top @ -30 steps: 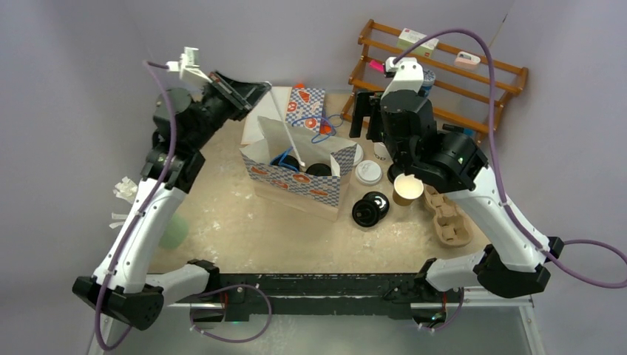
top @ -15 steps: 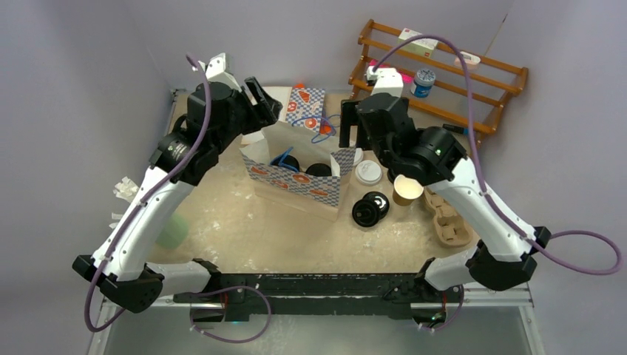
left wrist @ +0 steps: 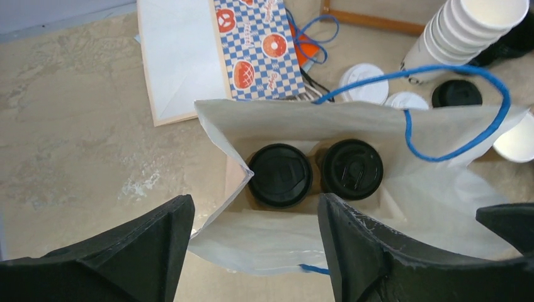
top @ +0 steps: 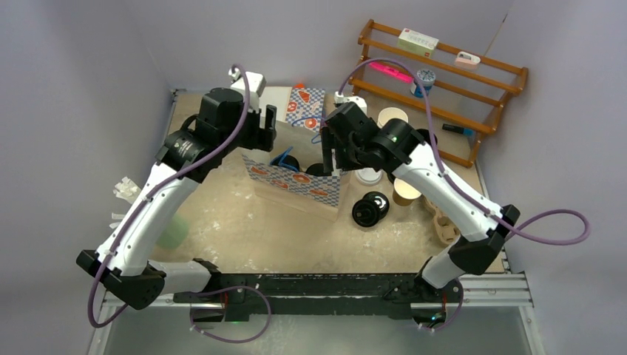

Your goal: Pack the takeout coffee

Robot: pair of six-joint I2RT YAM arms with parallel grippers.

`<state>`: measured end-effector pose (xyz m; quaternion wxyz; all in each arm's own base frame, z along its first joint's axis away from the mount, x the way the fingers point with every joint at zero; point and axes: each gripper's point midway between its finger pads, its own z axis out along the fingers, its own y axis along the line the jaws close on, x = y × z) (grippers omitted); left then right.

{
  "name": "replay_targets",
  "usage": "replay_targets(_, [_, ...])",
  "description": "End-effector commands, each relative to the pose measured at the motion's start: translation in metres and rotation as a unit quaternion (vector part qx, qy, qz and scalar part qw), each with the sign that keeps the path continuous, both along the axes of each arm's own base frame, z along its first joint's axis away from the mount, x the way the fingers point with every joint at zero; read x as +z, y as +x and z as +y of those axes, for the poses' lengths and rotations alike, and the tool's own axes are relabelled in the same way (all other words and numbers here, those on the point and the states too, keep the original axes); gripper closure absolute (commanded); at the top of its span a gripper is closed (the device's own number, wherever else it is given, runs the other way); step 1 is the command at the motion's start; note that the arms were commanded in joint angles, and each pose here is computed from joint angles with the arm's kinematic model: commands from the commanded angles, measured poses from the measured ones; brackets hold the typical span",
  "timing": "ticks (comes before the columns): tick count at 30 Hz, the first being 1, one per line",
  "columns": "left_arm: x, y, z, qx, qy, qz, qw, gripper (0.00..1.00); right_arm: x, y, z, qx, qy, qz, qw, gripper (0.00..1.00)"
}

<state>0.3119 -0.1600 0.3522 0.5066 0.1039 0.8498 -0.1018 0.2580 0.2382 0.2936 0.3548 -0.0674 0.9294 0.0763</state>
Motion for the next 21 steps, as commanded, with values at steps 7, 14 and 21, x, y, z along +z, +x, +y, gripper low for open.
replay_targets(7, [-0.036,0.002,-0.01,-0.072,0.061,0.021,0.995,0.34,-0.021,-0.008,0.01,-0.025,0.022,0.063,0.997,0.56])
replay_targets(14, [-0.062,0.012,0.0,-0.044,0.093,0.023,0.994,0.44,-0.019,0.005,0.008,-0.044,0.017,0.053,0.997,0.99])
replay_targets(21, [-0.072,0.027,0.026,0.024,0.156,0.036,0.987,0.41,-0.013,0.015,-0.002,-0.055,0.009,0.037,0.998,1.0])
